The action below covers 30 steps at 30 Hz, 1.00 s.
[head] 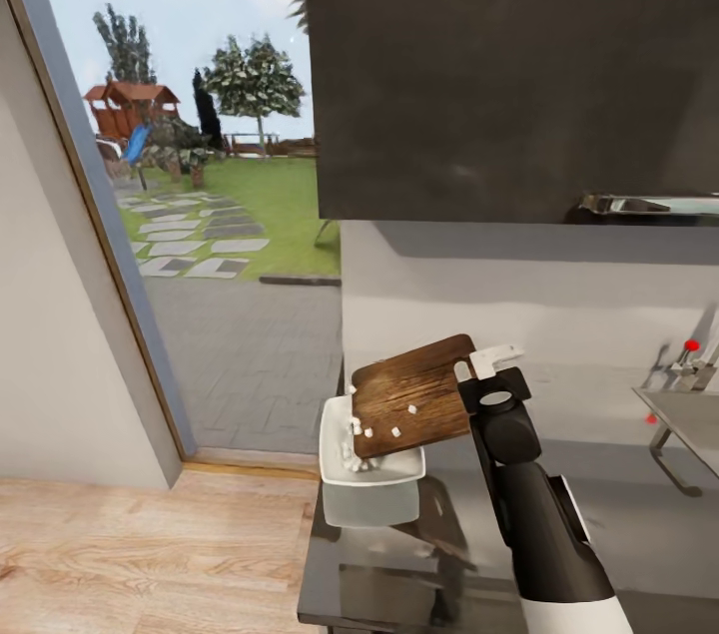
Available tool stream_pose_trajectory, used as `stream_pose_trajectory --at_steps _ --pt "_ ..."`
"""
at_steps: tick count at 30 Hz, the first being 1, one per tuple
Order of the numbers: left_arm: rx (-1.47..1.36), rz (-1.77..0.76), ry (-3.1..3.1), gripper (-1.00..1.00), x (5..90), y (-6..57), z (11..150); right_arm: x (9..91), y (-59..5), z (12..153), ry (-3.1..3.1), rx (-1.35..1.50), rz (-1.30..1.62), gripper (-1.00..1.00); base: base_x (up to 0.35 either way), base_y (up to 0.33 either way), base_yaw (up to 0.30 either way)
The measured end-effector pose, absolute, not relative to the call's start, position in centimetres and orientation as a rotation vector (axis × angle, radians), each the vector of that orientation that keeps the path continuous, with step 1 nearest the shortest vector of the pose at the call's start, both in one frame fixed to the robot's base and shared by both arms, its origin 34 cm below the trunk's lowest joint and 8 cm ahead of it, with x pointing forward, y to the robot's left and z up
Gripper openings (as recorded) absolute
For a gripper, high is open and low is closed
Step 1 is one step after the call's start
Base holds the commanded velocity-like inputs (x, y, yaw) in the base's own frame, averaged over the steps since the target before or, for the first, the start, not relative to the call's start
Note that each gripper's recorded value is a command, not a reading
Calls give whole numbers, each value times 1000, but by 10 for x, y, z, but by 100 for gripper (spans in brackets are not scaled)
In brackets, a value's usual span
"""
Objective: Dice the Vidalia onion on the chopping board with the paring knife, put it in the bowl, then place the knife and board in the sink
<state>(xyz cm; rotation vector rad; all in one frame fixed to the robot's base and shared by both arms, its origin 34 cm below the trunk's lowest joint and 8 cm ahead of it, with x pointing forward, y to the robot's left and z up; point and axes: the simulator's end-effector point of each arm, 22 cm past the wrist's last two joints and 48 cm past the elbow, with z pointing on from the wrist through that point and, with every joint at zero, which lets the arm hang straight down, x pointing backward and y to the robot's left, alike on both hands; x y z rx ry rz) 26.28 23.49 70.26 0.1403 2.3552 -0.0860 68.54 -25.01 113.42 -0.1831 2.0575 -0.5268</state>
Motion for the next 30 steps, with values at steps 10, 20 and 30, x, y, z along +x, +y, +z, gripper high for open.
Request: stream_pose_trajectory --at_steps 10,20,30 --pt "140 -86 2355 100 263 235 703 686 -244 1134 2060 -183 -510 -100 -6 -35 0" --pt "140 -86 2356 100 262 235 702 685 -244 1134 2059 -184 -515 -100 -3 -20 0" --pt "140 -86 2356 100 262 235 703 683 -262 1145 2024 -136 -618 -100 0 0 0"
